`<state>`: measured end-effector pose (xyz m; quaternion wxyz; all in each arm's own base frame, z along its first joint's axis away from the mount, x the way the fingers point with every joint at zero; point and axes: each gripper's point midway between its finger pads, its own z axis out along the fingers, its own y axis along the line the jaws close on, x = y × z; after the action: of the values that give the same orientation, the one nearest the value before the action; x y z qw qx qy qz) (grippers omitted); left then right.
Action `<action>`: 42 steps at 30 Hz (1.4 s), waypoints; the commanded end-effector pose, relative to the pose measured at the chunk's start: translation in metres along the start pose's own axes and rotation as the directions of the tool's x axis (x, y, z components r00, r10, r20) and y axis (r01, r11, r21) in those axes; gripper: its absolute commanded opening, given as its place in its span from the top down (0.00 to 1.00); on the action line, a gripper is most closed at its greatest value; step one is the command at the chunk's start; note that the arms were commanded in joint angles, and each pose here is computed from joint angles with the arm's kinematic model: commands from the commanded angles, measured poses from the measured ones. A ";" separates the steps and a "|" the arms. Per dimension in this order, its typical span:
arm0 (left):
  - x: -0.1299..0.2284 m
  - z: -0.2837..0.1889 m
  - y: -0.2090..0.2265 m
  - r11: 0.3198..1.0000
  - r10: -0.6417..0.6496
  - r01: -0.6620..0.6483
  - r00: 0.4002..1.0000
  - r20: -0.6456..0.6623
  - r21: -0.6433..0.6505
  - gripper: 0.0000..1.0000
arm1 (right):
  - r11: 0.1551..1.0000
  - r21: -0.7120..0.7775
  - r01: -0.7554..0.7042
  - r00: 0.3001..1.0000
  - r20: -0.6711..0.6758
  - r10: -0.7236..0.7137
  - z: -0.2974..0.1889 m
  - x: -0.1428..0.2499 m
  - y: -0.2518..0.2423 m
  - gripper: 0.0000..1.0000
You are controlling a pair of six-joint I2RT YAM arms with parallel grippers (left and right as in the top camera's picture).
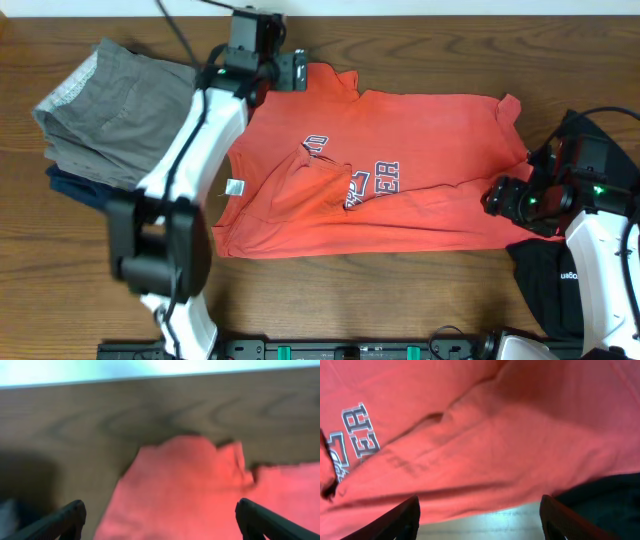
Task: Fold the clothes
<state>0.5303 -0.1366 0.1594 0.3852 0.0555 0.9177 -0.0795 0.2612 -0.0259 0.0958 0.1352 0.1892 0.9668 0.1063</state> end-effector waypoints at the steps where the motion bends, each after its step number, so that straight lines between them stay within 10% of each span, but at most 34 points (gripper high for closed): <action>1: 0.005 0.038 0.006 1.000 0.028 -0.028 1.000 -0.002 -0.002 0.02 | 1.000 -0.006 0.000 1.000 -0.003 0.000 -0.005 0.001 -0.001 0.25; 32: 0.044 0.142 -0.011 0.961 -0.038 0.049 0.998 -0.046 0.271 0.05 | 0.999 0.008 -0.042 0.996 -0.084 0.043 -0.006 0.021 -0.004 0.29; 35: 0.045 0.142 -0.018 0.960 -0.030 0.041 0.998 -0.046 0.279 0.19 | 0.999 0.008 -0.043 0.995 -0.085 0.043 -0.006 0.021 -0.004 0.32; 38: 0.045 0.142 -0.022 0.958 -0.030 0.043 0.998 -0.048 0.282 0.73 | 0.999 0.009 -0.044 0.995 -0.088 0.044 -0.006 0.022 -0.004 0.32; 42: 0.045 0.142 -0.019 0.956 -0.089 0.103 0.994 -0.064 0.275 0.93 | 0.999 0.009 -0.043 0.995 -0.087 0.044 -0.006 0.022 -0.004 0.33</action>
<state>0.5907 -0.1799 0.0277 0.3450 0.0827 0.9105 -0.2125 0.2359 -0.0189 0.0904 0.0803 0.1981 0.9705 0.1112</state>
